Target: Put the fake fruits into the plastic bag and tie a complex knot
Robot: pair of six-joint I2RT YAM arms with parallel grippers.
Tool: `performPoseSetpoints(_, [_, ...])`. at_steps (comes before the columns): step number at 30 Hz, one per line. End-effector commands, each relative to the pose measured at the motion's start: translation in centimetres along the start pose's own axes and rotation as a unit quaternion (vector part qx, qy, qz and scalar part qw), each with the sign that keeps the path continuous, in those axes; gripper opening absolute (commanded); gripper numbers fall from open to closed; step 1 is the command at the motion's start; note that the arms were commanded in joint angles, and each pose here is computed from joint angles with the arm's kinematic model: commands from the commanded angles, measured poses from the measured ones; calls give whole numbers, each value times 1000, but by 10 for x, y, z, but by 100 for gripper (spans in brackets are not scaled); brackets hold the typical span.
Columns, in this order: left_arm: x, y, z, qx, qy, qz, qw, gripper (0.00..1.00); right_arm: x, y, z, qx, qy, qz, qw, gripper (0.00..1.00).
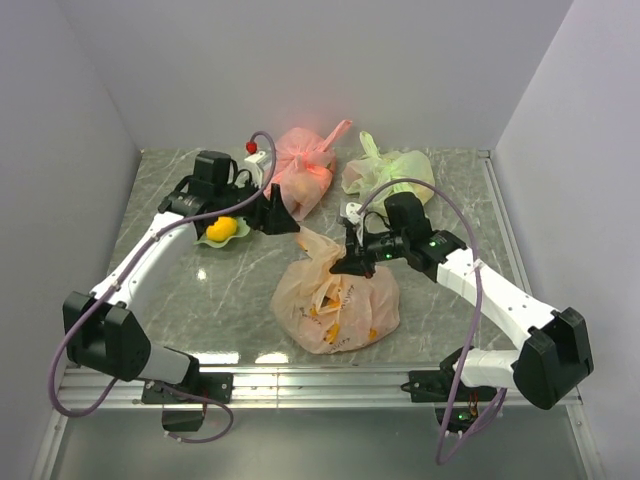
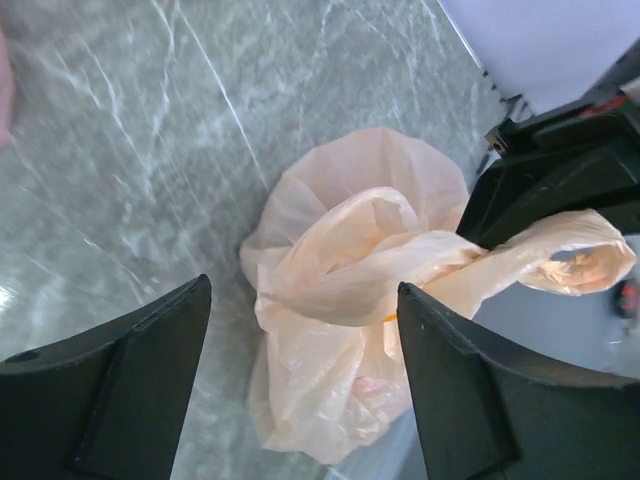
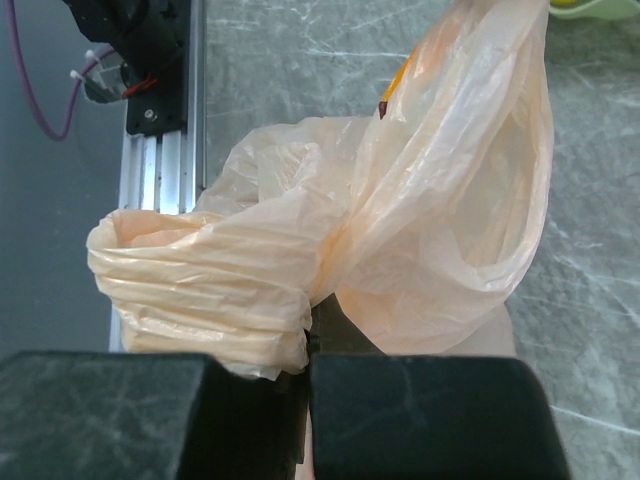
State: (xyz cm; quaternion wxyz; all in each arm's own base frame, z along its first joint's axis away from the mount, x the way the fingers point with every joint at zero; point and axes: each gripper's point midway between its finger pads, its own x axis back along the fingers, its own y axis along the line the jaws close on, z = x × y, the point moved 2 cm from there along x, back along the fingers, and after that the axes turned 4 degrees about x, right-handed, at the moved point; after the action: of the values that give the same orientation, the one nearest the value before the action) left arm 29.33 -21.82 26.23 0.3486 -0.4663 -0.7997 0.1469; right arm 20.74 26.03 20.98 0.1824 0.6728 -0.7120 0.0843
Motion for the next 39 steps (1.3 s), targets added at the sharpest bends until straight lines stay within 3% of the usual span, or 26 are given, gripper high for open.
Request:
performPoseSetpoints(1, [1,-9,-8,44,-21,37,998,81,6,7,-11,53,-15,-7,998,0])
performPoseSetpoints(5, [-10,-11,1,95,-3,81,992,85,6,8,-9,65,-12,-8,998,0])
performPoseSetpoints(11, [-14,-20,16,155,12,119,981,77,5,9,-8,71,-14,-7,997,0])
performPoseSetpoints(14, [-13,-25,21,166,20,138,976,51,5,7,-7,69,-15,-2,997,0])
performPoseSetpoints(15, [-12,-25,21,164,19,139,976,36,5,7,-5,67,-14,-2,998,0])
performPoseSetpoints(18, [-4,-33,10,135,-6,145,980,14,4,8,-2,63,-13,-1,998,0])
performPoseSetpoints(21, [5,-45,1,100,-24,156,982,1,3,6,3,50,-8,9,999,0])
performPoseSetpoints(25, [18,-56,-8,13,-49,148,988,1,0,-14,9,-19,-12,52,998,0])
performPoseSetpoints(30, [13,-91,23,-67,-2,135,989,1,-2,-30,6,-166,-32,84,982,0])
performPoseSetpoints(32, [2,-104,41,-131,9,108,985,1,-3,-36,3,-203,-47,108,972,0])
performPoseSetpoints(39, [-33,-120,99,-171,40,89,980,0,-2,-53,3,-282,-69,171,942,0])
